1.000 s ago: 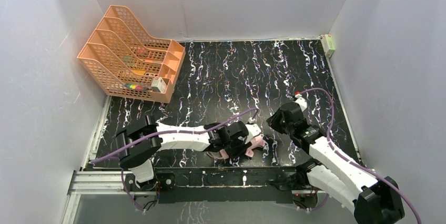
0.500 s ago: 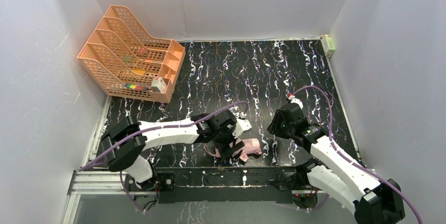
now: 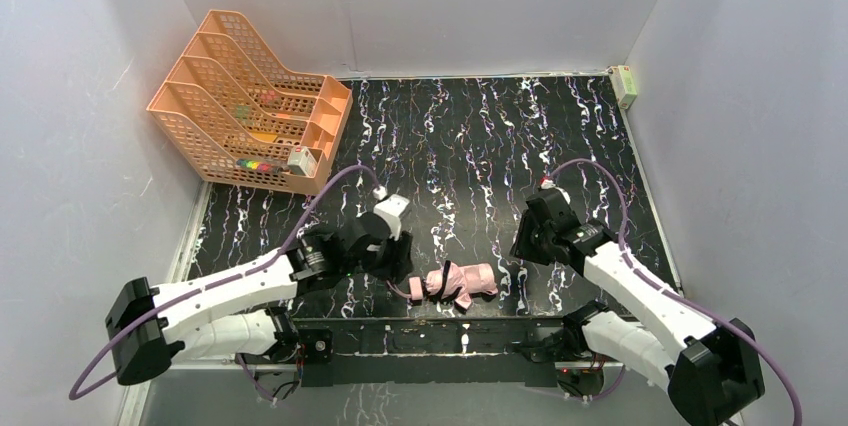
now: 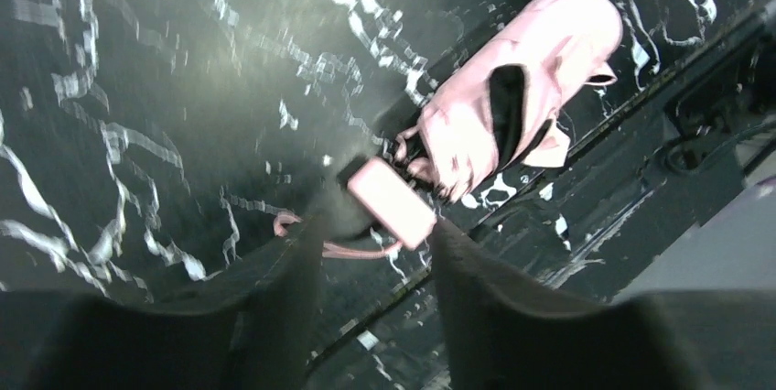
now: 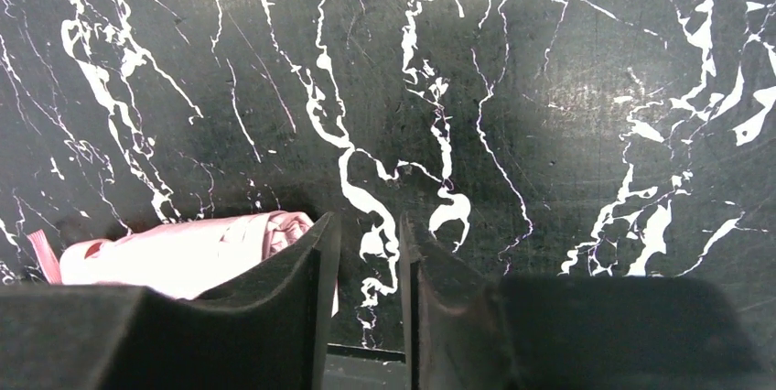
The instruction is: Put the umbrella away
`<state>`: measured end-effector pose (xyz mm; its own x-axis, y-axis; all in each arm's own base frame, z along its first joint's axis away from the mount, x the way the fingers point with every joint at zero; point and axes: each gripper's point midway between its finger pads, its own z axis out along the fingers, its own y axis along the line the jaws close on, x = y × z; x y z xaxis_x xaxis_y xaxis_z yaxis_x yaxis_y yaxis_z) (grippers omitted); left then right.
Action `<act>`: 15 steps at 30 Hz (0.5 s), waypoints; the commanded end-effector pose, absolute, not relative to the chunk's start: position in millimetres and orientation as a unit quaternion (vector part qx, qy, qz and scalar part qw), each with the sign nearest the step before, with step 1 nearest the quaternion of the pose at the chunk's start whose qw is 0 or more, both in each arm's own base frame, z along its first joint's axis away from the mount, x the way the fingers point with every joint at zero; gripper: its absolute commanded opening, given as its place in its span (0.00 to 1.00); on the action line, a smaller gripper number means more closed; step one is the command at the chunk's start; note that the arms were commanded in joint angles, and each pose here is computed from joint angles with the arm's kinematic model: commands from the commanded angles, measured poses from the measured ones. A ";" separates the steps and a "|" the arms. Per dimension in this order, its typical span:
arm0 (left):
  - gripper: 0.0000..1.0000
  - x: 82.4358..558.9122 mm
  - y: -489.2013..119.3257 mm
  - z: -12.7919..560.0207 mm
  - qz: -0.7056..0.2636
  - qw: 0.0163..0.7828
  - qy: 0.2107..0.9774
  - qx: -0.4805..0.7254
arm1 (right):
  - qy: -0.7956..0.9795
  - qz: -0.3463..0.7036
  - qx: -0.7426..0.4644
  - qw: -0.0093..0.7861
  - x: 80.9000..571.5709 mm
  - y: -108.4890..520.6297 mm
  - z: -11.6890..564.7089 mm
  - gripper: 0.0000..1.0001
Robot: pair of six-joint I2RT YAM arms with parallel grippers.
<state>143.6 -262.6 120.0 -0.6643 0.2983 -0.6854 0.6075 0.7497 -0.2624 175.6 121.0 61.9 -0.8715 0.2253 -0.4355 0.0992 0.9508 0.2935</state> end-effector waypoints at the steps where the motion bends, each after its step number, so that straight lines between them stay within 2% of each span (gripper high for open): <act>1: 0.34 128.9 -226.9 87.4 -0.216 0.269 0.933 0.107 | 0.959 0.136 0.092 0.233 184.1 128.2 82.9 0.29; 4: 0.13 117.9 -221.1 68.2 -0.218 0.240 0.943 0.075 | 0.966 0.137 0.066 0.211 183.2 134.3 79.7 0.10; 6: 0.04 111.9 -221.8 60.0 -0.217 0.223 0.948 0.072 | 0.972 0.137 0.050 0.184 178.8 138.7 73.2 0.04; 8: 0.00 106.7 -224.1 55.1 -0.212 0.216 0.950 0.082 | 0.976 0.138 0.032 0.164 174.0 143.9 64.6 0.01; 15: 0.00 104.3 -237.4 39.8 -0.210 0.204 0.950 0.106 | 0.987 0.124 -0.021 0.096 154.5 160.2 40.5 0.00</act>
<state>104.4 -225.4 42.7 -0.8896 0.1221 -0.4401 0.2864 0.8998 -0.3292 160.4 142.1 37.1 -0.9712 0.0633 -0.2298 0.0134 0.9770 0.2126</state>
